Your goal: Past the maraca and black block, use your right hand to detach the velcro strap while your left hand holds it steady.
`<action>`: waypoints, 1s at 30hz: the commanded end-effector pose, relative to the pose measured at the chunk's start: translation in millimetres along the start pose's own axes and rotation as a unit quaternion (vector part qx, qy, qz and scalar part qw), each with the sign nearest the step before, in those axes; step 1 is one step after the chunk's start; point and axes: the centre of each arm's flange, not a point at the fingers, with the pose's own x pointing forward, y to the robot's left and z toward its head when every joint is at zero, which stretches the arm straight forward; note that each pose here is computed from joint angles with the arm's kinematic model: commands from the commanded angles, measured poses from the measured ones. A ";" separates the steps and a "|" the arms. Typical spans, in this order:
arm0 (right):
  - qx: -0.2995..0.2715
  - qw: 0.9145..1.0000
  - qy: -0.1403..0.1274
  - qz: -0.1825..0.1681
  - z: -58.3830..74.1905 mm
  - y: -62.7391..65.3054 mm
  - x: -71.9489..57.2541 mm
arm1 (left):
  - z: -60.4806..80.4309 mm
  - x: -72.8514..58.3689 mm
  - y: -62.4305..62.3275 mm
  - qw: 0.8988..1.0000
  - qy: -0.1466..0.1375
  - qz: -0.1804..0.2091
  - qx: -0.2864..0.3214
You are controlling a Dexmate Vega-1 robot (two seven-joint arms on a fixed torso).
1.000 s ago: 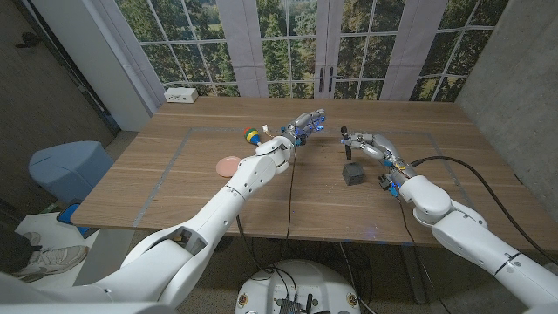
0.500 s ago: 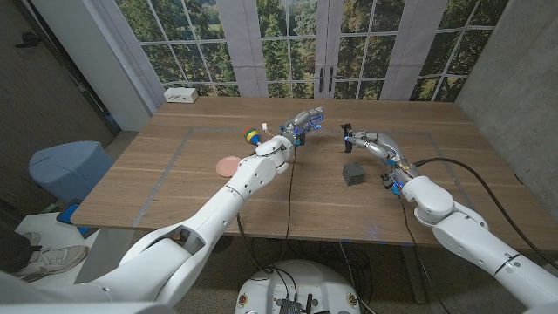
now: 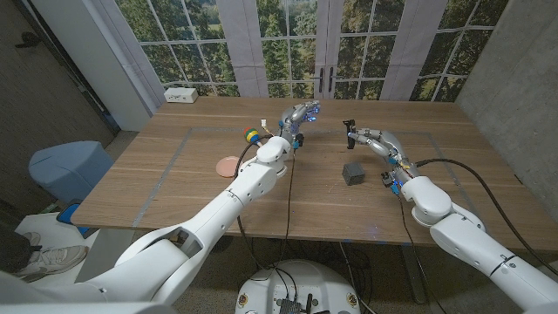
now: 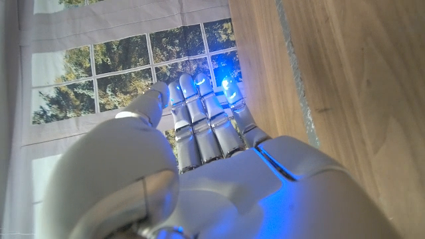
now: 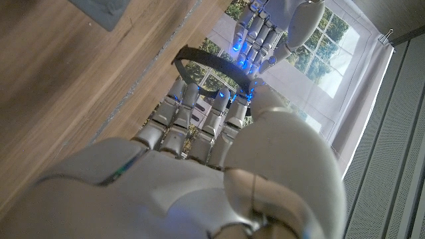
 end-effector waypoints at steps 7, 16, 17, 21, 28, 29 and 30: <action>-0.089 0.994 0.016 -0.057 3.9 4.6 -0.9 | 7.1 -17.7 17.5 0.996 -0.055 0.001 0.065; -0.141 0.987 0.031 -0.074 5.5 7.4 -1.4 | 7.1 -29.1 27.7 0.995 -0.072 -0.001 0.063; -0.147 0.986 0.033 -0.076 5.9 8.3 -1.3 | 6.9 -30.1 28.6 0.995 -0.074 -0.002 0.060; -0.167 0.982 0.042 -0.078 5.7 11.0 0.1 | 5.7 -33.6 32.8 0.996 -0.081 -0.008 0.046; -0.209 0.973 0.063 -0.074 5.2 16.7 2.8 | 2.7 -40.3 37.6 0.996 -0.089 -0.004 0.029; -0.213 0.972 0.066 -0.075 5.2 17.4 3.0 | 2.4 -41.0 38.2 0.995 -0.092 -0.003 0.027; -0.218 0.971 0.068 -0.075 5.2 18.1 3.2 | 2.0 -41.7 38.6 0.995 -0.094 -0.002 0.026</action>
